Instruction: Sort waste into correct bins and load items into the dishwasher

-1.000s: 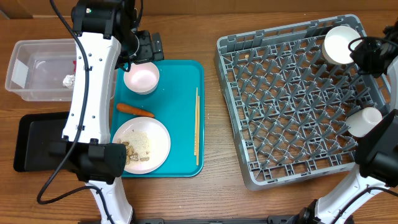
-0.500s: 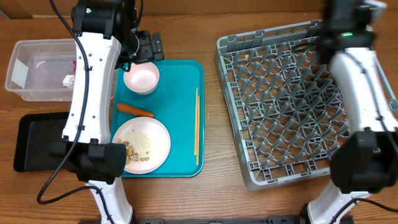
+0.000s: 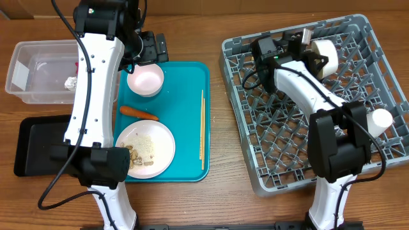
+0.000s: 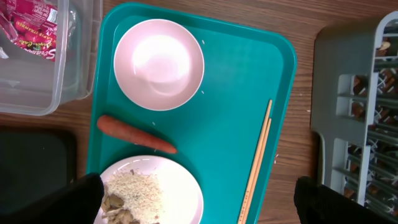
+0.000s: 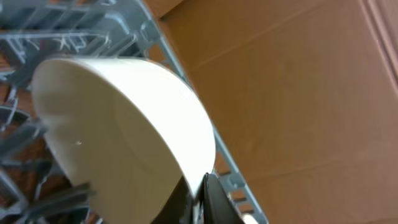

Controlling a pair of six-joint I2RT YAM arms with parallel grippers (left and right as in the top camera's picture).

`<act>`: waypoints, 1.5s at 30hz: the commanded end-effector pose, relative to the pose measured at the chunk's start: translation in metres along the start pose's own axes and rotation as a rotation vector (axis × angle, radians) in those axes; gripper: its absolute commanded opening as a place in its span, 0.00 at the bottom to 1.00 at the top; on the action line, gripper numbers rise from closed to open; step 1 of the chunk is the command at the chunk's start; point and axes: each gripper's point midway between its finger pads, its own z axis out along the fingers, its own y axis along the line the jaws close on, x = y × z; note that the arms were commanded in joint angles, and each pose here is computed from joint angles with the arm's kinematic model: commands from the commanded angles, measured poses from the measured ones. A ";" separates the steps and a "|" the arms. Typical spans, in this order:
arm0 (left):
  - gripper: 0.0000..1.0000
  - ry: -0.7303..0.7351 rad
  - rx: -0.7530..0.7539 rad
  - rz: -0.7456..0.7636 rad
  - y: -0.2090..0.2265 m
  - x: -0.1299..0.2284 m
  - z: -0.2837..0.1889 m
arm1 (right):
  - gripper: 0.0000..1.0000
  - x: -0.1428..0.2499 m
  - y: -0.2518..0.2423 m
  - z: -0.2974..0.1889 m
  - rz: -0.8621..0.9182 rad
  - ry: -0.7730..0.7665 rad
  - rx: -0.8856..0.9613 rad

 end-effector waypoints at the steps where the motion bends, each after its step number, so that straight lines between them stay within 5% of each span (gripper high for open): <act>1: 1.00 -0.001 0.019 0.029 -0.006 0.001 -0.001 | 0.50 0.014 0.037 -0.028 -0.069 0.024 -0.180; 3: 1.00 -0.002 0.019 0.029 -0.006 0.001 -0.001 | 0.83 0.016 0.036 -0.036 -0.062 0.022 -0.183; 5: 1.00 -0.003 0.020 0.029 -0.006 0.000 -0.001 | 0.96 0.013 0.027 -0.045 -0.019 0.018 -0.190; 12: 1.00 0.002 0.018 0.028 -0.005 0.001 -0.001 | 1.00 -0.026 -0.023 -0.064 0.259 0.079 -0.474; 15: 1.00 -0.001 0.024 0.028 -0.007 0.001 -0.001 | 0.86 -0.040 -0.058 -0.058 0.346 0.111 -0.643; 17: 1.00 0.004 0.045 0.029 -0.011 0.001 -0.001 | 0.57 -0.040 -0.082 -0.046 0.426 0.147 -0.705; 18: 0.93 0.017 0.080 0.033 -0.018 0.004 0.000 | 0.37 -0.035 -0.099 -0.032 0.483 0.183 -0.735; 20: 0.79 0.041 0.154 0.050 -0.038 0.008 0.004 | 0.18 -0.014 -0.122 0.001 0.540 0.273 -0.758; 28: 0.62 0.155 0.276 0.184 -0.121 0.031 0.061 | 0.19 0.115 -0.140 0.068 0.621 0.776 -0.858; 31: 0.50 0.214 0.272 0.246 -0.150 0.050 0.097 | 0.19 0.163 -0.136 0.081 0.638 0.919 -0.808; 33: 0.34 0.252 0.267 0.288 -0.169 0.066 0.120 | 0.19 0.181 -0.132 0.086 0.642 0.964 -0.782; 35: 0.21 0.266 0.270 0.318 -0.183 0.076 0.134 | 0.19 0.193 -0.128 0.087 0.644 1.000 -0.775; 45: 0.06 0.234 0.308 0.396 -0.227 0.089 0.182 | 0.19 0.204 -0.120 0.081 0.630 1.039 -0.789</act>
